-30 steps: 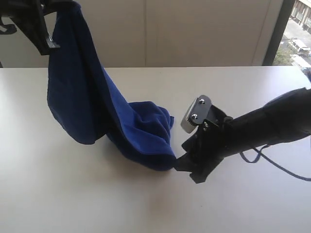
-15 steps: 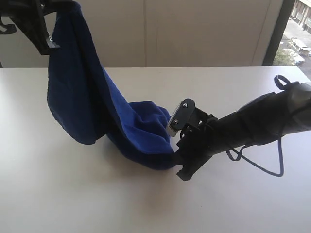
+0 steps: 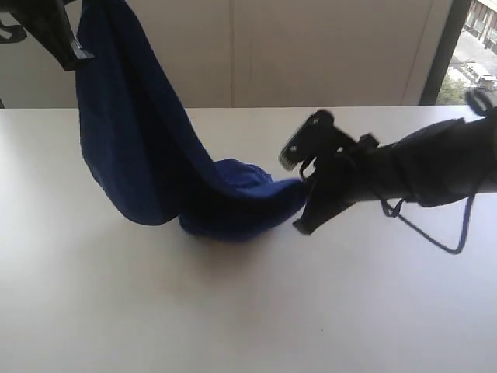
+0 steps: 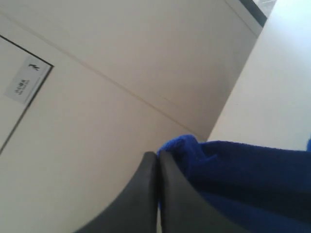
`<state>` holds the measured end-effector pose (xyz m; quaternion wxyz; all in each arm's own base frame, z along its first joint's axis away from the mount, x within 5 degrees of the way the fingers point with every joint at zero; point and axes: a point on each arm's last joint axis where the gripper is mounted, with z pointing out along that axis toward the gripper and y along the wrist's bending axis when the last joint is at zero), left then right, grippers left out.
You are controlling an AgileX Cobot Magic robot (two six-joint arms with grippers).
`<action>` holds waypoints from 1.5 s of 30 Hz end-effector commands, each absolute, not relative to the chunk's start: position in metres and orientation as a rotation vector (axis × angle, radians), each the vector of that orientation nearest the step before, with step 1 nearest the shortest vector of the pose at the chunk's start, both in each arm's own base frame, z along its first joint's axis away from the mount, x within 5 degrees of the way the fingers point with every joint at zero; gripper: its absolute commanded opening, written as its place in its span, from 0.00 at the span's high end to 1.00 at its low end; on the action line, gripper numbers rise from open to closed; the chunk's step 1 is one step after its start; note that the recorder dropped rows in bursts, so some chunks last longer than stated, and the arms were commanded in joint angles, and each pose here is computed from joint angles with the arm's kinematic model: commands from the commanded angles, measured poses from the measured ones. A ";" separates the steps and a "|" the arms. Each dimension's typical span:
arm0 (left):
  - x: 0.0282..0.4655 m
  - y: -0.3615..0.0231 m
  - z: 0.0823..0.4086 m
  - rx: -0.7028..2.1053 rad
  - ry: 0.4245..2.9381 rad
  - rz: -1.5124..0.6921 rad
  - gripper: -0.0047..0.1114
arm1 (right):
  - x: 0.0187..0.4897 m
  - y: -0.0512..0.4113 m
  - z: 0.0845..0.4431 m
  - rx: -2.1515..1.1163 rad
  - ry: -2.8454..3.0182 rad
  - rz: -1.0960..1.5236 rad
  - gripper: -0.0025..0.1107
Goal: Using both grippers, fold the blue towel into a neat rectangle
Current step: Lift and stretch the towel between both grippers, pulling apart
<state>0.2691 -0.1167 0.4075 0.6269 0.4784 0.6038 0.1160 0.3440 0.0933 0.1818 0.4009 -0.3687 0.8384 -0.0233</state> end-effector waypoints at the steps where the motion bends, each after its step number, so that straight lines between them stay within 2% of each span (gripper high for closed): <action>1: 0.257 -0.108 0.425 1.013 1.326 0.303 0.96 | 0.340 0.067 0.249 -0.757 1.955 -0.416 0.98; 4: 0.248 -0.105 0.434 1.004 1.303 0.303 0.96 | 0.324 0.054 0.296 -0.736 1.818 -0.608 0.98; 11: 0.221 -0.098 0.449 1.018 1.267 0.275 0.96 | 0.274 0.030 0.373 -0.504 1.641 -0.716 0.98; 15: 0.203 -0.100 0.446 1.127 1.304 0.188 0.96 | 0.251 0.023 0.393 -0.374 1.620 -0.644 0.98; 19: 0.189 -0.094 0.438 1.163 1.461 0.105 0.96 | 0.238 0.014 0.397 -0.213 1.666 -0.586 0.98; 22: 0.190 -0.078 0.422 1.090 1.743 0.142 0.96 | 0.235 0.008 0.393 -0.107 1.724 -0.582 0.98; 26: 0.190 -0.062 0.394 0.975 2.053 0.205 0.96 | 0.237 0.012 0.377 -0.156 1.759 -0.557 0.98; 34: 0.202 -0.066 0.329 0.999 2.215 0.176 0.96 | 0.273 0.038 0.326 -0.383 1.874 -0.410 0.98; 45: 0.260 -0.064 0.257 1.000 2.219 0.318 0.96 | 0.340 0.062 0.218 -0.613 2.150 -0.375 0.98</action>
